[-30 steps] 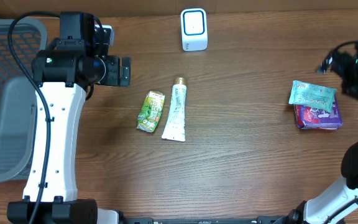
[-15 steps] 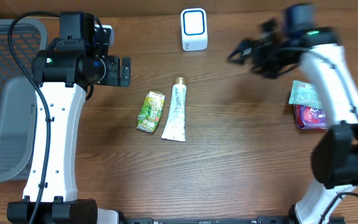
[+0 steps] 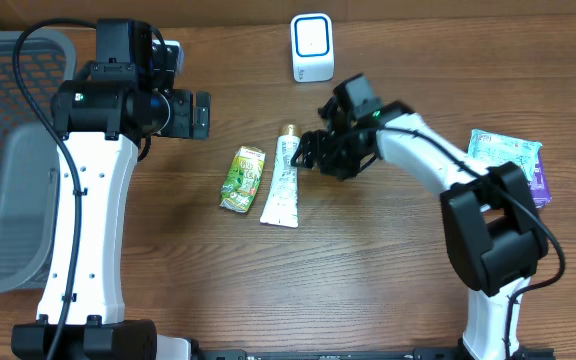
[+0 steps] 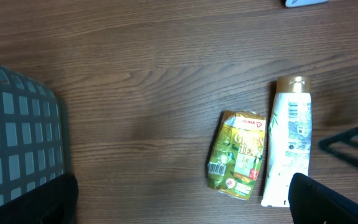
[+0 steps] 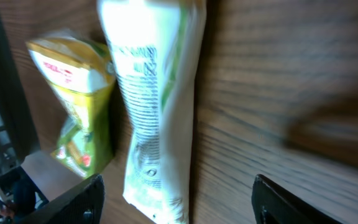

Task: Scan the item barcode
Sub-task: 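Move the right gripper to the white tube and grasp it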

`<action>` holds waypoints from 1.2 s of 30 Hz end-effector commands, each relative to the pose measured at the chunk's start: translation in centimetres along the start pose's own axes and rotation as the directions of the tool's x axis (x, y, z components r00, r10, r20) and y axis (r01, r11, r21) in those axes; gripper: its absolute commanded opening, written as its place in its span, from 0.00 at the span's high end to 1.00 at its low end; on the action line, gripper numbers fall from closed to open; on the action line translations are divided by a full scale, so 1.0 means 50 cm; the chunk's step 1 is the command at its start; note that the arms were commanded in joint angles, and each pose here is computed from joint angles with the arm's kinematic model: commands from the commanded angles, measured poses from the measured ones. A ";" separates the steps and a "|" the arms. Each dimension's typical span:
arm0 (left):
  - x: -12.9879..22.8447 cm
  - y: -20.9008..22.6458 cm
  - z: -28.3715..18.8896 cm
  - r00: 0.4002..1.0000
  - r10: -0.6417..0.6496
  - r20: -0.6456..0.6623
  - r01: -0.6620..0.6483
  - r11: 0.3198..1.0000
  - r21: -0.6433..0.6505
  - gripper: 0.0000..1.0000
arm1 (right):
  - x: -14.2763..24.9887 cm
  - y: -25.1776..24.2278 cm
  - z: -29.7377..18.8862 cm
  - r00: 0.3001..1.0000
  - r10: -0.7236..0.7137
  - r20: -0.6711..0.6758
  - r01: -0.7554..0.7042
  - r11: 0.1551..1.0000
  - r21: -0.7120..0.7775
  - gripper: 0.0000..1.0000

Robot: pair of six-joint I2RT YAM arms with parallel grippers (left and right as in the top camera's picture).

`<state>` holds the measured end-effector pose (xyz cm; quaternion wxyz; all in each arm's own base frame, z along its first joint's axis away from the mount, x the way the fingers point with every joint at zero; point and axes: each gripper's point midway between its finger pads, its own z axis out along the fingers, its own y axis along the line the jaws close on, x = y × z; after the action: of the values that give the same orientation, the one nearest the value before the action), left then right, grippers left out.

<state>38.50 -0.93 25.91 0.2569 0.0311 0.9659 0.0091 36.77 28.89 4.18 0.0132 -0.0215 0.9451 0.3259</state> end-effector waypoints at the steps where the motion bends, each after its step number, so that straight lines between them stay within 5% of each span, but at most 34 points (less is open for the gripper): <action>1: -0.010 -0.004 -0.012 0.999 0.024 0.021 -0.024 1.000 0.010 0.00 | 0.025 -0.008 0.030 0.996 0.084 -0.016 -0.084 0.996 0.010 0.26; 10: -0.010 -0.004 -0.012 1.000 0.024 0.021 -0.024 1.000 0.010 0.00 | 0.033 -0.007 0.081 0.977 0.197 0.076 -0.202 0.977 0.064 0.42; 15: -0.010 -0.004 -0.012 1.000 0.024 0.021 -0.024 1.000 0.010 0.00 | 0.047 -0.005 0.090 0.970 0.230 0.078 -0.237 0.967 0.091 0.63; 19: -0.010 -0.004 -0.012 1.000 0.024 0.021 -0.024 1.000 0.010 0.00 | 0.054 -0.002 0.094 0.972 0.226 0.069 -0.231 0.968 0.095 0.96; 23: -0.010 -0.004 -0.012 1.000 0.024 0.021 -0.024 1.000 0.010 0.00 | 0.056 0.012 0.089 0.977 0.208 0.040 -0.210 0.976 0.057 0.96; 28: -0.010 -0.004 -0.012 1.000 0.024 0.021 -0.024 1.000 0.010 0.01 | 0.034 0.075 0.011 0.998 -0.051 0.035 0.054 0.992 -0.112 0.96; 36: -0.010 -0.004 -0.012 0.999 0.024 0.021 -0.024 1.000 0.010 0.01 | 0.038 0.190 -0.237 0.901 -0.375 0.217 0.431 0.832 -0.351 0.96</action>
<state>38.44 -0.93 25.88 0.2556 0.0312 0.9662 0.0091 34.91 29.26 8.02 0.0396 -0.0698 0.9125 0.4012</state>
